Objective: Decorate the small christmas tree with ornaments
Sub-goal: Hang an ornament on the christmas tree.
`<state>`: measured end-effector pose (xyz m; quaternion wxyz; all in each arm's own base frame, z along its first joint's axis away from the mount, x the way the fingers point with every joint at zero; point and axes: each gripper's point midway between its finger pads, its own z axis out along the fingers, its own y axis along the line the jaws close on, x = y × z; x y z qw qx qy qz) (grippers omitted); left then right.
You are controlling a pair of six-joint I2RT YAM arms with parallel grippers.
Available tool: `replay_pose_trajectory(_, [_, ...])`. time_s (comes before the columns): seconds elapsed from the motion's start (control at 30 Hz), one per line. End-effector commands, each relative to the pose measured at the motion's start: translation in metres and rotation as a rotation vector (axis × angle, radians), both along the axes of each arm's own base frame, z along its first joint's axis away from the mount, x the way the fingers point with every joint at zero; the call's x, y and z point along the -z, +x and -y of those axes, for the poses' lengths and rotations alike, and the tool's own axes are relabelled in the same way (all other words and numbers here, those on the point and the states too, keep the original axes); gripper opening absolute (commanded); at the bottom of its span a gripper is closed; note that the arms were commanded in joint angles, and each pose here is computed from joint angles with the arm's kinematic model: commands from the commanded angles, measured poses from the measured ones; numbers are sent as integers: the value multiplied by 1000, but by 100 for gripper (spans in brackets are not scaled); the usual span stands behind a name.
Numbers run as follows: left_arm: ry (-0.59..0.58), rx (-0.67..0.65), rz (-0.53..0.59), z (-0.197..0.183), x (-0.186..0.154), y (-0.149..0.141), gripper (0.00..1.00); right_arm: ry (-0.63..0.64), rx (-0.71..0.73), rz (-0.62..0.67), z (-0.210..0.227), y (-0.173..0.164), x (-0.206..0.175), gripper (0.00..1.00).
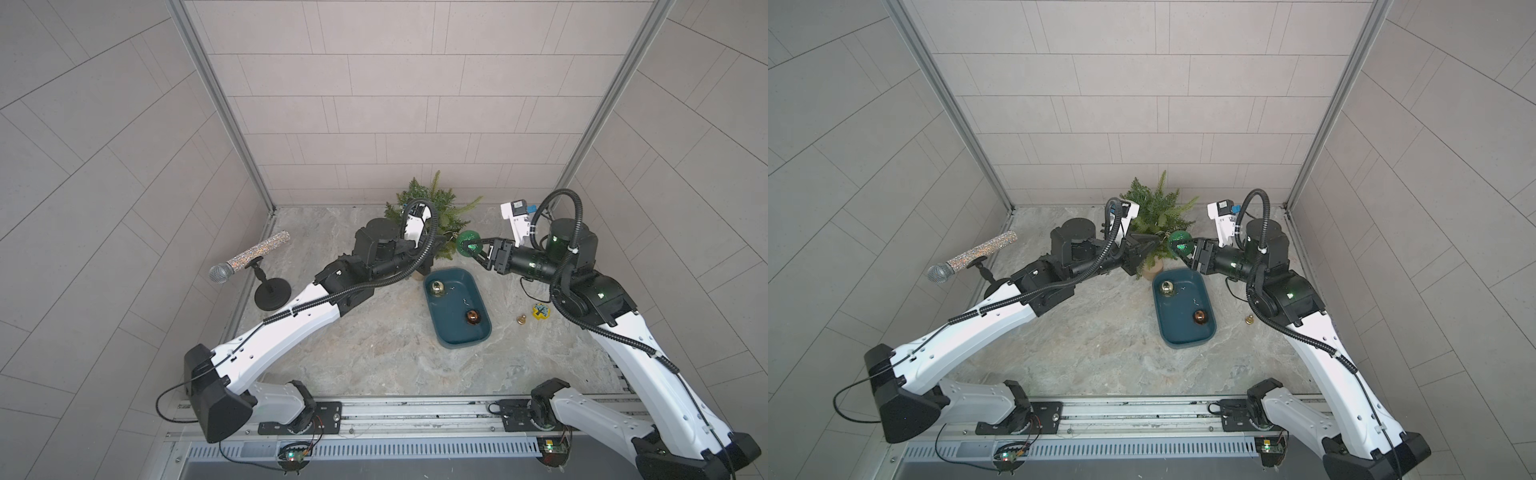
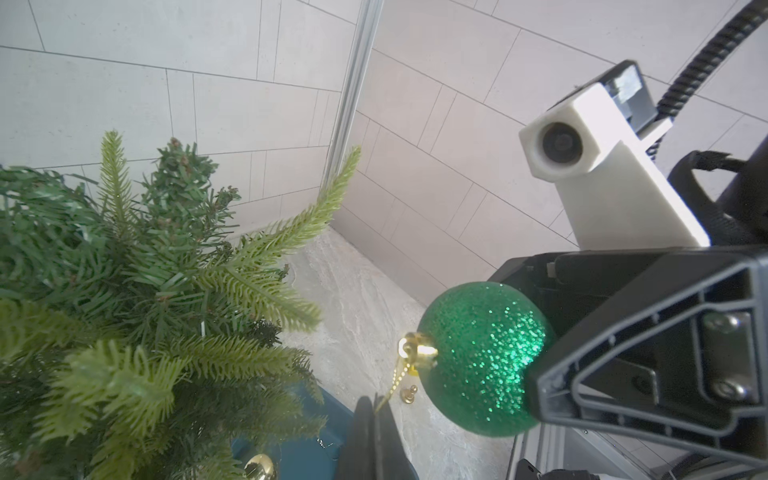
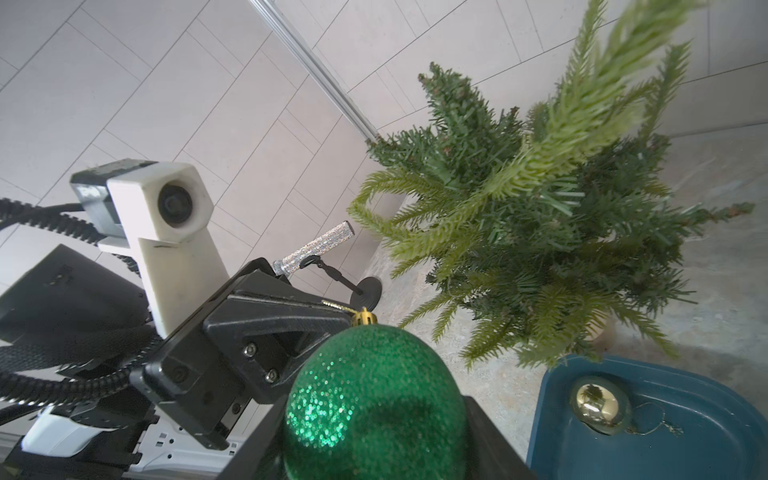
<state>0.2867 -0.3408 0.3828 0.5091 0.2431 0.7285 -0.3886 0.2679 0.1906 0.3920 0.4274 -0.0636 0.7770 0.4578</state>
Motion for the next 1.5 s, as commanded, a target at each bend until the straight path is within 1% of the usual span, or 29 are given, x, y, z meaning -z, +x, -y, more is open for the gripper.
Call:
replay_pose_trajectory(0.0, [-6,-30,20,-3,-12,10,0,1,49,76,6,10,-17,56])
replay_pose_trajectory(0.3, [-7,-46,22,-1,-19,23,0,1,96,91,10,25,-22,56])
replay_pose_trajectory(0.7, [-4,-56,-8,2,-13,36,0,9,128,61,11,45,-15,56])
replay_pose_trajectory(1.13, [-8,-50,-28,4,-9,38,0,3,151,21,18,46,4,56])
replay_pose_trajectory(1.23, [-13,-49,-32,3,-9,37,4,6,149,9,18,44,8,56])
replay_pose_trajectory(1.3, [-17,-50,-31,2,-9,36,10,8,148,8,19,41,10,56])
replay_pose_trajectory(1.4, [-22,-56,-27,-1,-10,34,17,16,146,1,19,39,14,56])
replay_pose_trajectory(1.47, [-26,-58,-31,-2,-10,33,27,27,145,-2,18,39,16,56])
